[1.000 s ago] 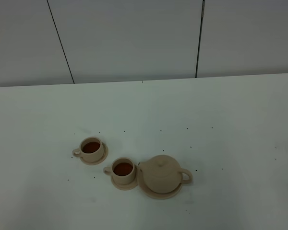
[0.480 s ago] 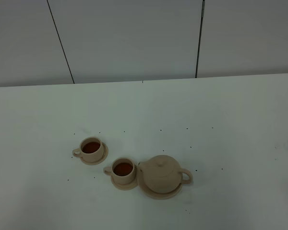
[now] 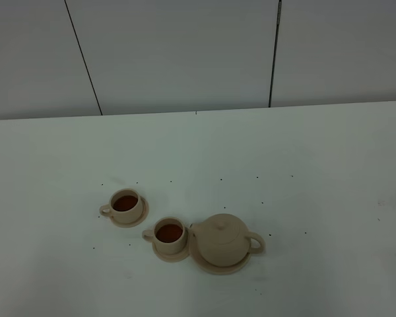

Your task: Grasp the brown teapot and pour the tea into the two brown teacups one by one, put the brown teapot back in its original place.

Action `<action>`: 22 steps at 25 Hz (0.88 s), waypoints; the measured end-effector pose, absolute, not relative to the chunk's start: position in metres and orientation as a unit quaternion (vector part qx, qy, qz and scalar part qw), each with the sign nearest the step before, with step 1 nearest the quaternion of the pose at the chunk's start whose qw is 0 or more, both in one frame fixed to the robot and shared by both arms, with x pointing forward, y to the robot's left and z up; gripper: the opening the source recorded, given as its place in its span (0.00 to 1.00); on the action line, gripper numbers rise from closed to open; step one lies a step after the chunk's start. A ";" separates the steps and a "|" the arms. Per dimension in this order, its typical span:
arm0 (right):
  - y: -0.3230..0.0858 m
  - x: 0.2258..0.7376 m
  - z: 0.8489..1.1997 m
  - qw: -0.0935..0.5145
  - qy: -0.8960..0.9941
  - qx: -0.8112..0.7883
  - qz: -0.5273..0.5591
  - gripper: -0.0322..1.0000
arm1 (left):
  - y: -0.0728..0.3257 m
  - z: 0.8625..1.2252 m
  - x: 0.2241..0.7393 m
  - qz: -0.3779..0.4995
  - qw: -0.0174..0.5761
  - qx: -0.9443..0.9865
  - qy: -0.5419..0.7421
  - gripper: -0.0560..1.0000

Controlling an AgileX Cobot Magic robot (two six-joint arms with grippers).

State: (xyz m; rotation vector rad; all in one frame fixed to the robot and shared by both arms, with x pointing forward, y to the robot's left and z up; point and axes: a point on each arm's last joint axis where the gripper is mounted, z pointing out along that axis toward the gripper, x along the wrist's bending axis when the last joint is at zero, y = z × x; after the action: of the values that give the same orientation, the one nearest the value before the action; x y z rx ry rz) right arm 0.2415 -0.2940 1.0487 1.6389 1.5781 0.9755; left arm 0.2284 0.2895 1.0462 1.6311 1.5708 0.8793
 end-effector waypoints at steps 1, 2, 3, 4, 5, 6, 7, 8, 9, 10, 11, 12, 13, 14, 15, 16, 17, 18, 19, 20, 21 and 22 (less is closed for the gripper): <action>-0.293 0.242 1.048 0.325 0.605 0.624 0.374 0.27 | 0.290 1.046 0.228 0.339 0.349 0.629 0.606 0.28; -0.293 0.242 1.048 0.324 0.606 0.622 0.375 0.27 | 0.290 1.046 0.228 0.339 0.349 0.629 0.606 0.28; -0.293 0.242 1.048 0.323 0.606 0.622 0.375 0.27 | 0.290 1.046 0.228 0.339 0.349 0.629 0.606 0.28; -0.293 0.242 1.048 0.323 0.607 0.622 0.375 0.27 | 0.290 1.046 0.228 0.339 0.349 0.629 0.606 0.28; -0.293 0.242 1.048 0.324 0.607 0.621 0.375 0.27 | 0.290 1.046 0.228 0.339 0.349 0.629 0.606 0.28; -0.293 0.242 1.048 0.324 0.607 0.621 0.375 0.27 | 0.290 1.046 0.228 0.339 0.349 0.629 0.606 0.28; -0.293 0.242 1.048 0.324 0.608 0.621 0.374 0.27 | 0.290 1.046 0.228 0.339 0.349 0.629 0.606 0.28; -0.293 0.242 1.048 0.324 0.608 0.621 0.374 0.27 | 0.290 1.046 0.228 0.339 0.349 0.629 0.606 0.28; -0.293 0.242 1.048 0.324 0.608 0.621 0.374 0.27 | 0.290 1.046 0.228 0.339 0.349 0.629 0.606 0.28; -0.293 0.242 1.048 0.324 0.608 0.621 0.374 0.27 | 0.290 1.046 0.228 0.339 0.349 0.629 0.606 0.28; -0.293 0.242 1.048 0.324 0.608 0.621 0.374 0.27 | 0.290 1.046 0.228 0.339 0.349 0.629 0.606 0.28; -0.293 0.242 1.048 0.324 0.608 0.621 0.374 0.27 | 0.290 1.046 0.228 0.339 0.349 0.629 0.606 0.28; -0.293 0.242 1.048 0.324 0.608 0.621 0.374 0.27 | 0.290 1.046 0.228 0.339 0.349 0.629 0.606 0.28; -0.293 0.242 1.048 0.324 0.608 0.621 0.374 0.27 | 0.290 1.046 0.228 0.339 0.349 0.629 0.606 0.28; -0.293 0.242 1.048 0.324 0.608 0.621 0.375 0.27 | 0.290 1.046 0.228 0.339 0.349 0.629 0.606 0.28; -0.293 0.242 1.048 0.324 0.608 0.621 0.375 0.27 | 0.290 1.046 0.228 0.339 0.349 0.629 0.606 0.28; -0.293 0.242 1.048 0.324 0.608 0.621 0.375 0.27 | 0.290 1.046 0.228 0.339 0.349 0.629 0.606 0.28; -0.293 0.242 1.048 0.324 0.608 0.621 0.375 0.27 | 0.290 1.046 0.228 0.339 0.349 0.629 0.606 0.28; -0.293 0.242 1.048 0.324 0.608 0.621 0.375 0.27 | 0.290 1.046 0.228 0.339 0.349 0.629 0.606 0.28; -0.293 0.242 1.048 0.324 0.608 0.621 0.375 0.27 | 0.290 1.046 0.228 0.339 0.349 0.629 0.606 0.28; -0.293 0.242 1.048 0.324 0.608 0.621 0.375 0.27 | 0.290 1.046 0.228 0.339 0.349 0.629 0.606 0.28; -0.293 0.242 1.048 0.324 0.608 0.621 0.375 0.27 | 0.290 1.046 0.228 0.339 0.349 0.629 0.606 0.28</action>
State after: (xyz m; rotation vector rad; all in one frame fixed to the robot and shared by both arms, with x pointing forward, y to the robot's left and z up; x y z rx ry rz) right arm 0.2416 -0.2927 1.0482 1.6286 1.5952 0.9828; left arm 0.2284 0.2895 1.0462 1.6311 1.5708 0.8793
